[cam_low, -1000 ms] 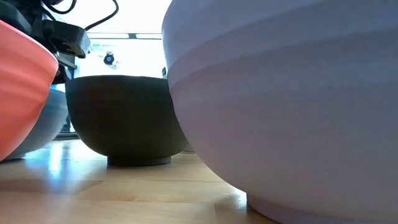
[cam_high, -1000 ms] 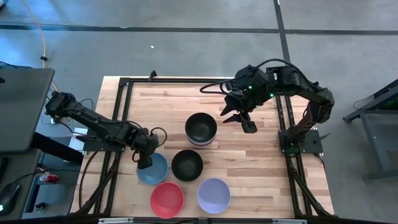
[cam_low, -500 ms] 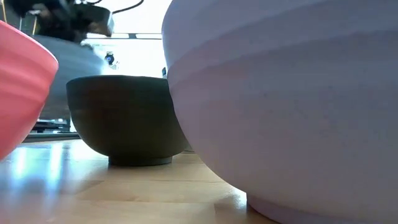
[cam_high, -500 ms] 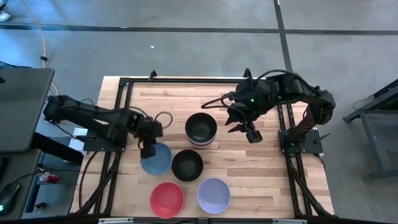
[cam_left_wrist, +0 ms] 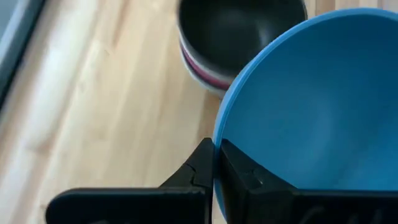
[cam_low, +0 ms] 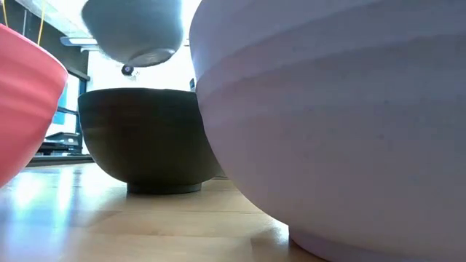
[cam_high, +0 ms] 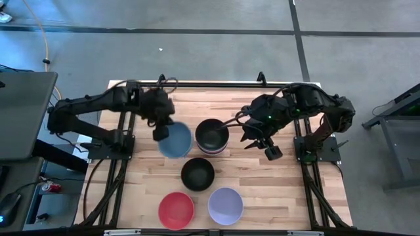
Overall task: Nest bowls inside each other
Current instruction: Stack the blue bowl on top of the black bowl
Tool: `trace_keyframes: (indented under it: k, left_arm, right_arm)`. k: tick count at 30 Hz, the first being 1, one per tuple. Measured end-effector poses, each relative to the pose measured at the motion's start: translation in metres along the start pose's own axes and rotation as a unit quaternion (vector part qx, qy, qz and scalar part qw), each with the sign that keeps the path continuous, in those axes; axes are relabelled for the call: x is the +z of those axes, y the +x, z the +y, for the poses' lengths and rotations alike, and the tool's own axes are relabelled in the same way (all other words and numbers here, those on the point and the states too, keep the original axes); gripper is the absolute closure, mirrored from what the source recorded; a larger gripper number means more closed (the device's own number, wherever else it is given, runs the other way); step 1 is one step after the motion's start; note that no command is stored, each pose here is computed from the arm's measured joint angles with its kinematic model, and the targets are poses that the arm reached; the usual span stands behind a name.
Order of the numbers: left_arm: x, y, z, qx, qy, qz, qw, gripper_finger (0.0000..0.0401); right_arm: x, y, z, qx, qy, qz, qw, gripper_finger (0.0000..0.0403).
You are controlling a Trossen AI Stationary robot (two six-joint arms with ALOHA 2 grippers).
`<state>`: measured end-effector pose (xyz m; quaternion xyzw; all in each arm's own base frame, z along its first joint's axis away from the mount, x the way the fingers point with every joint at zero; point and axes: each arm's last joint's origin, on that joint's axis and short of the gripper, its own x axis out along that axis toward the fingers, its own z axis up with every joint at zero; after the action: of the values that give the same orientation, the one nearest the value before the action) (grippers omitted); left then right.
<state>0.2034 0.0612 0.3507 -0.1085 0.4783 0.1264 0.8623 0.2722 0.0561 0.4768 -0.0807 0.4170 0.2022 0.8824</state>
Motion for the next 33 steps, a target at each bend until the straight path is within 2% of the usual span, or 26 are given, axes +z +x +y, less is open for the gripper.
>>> trace_keyframes:
  k: [3, 8, 18, 23, 27, 33]
  left_arm:
    - [0.020, -0.002, 0.008, 0.010, 0.002, -0.022, 1.000, 0.0401]
    - [0.055, 0.009, 0.018, 0.016, 0.012, -0.024, 1.000, 0.0401]
    - [0.117, 0.057, 0.031, -0.051, 0.048, -0.017, 0.997, 0.0401]
    - [0.134, 0.085, 0.042, -0.074, 0.042, 0.010, 0.996, 0.0401]
    - [0.137, 0.102, 0.050, -0.078, 0.026, 0.057, 0.995, 0.0401]
    - [0.142, 0.110, 0.058, -0.075, 0.013, 0.084, 0.994, 0.0401]
  right_arm:
    - [0.001, 0.001, 0.004, 0.003, -0.005, 0.000, 1.000, 0.0284]
    - [0.002, 0.002, 0.011, 0.002, -0.005, 0.002, 1.000, 0.0284]
    - [0.002, 0.003, 0.015, -0.002, 0.010, 0.003, 1.000, 0.0284]
    - [0.002, 0.003, 0.015, -0.005, 0.012, 0.003, 1.000, 0.0284]
    - [0.003, 0.003, 0.017, -0.003, 0.010, 0.003, 1.000, 0.0284]
    - [0.003, 0.003, 0.017, -0.003, -0.002, 0.004, 1.000, 0.0284]
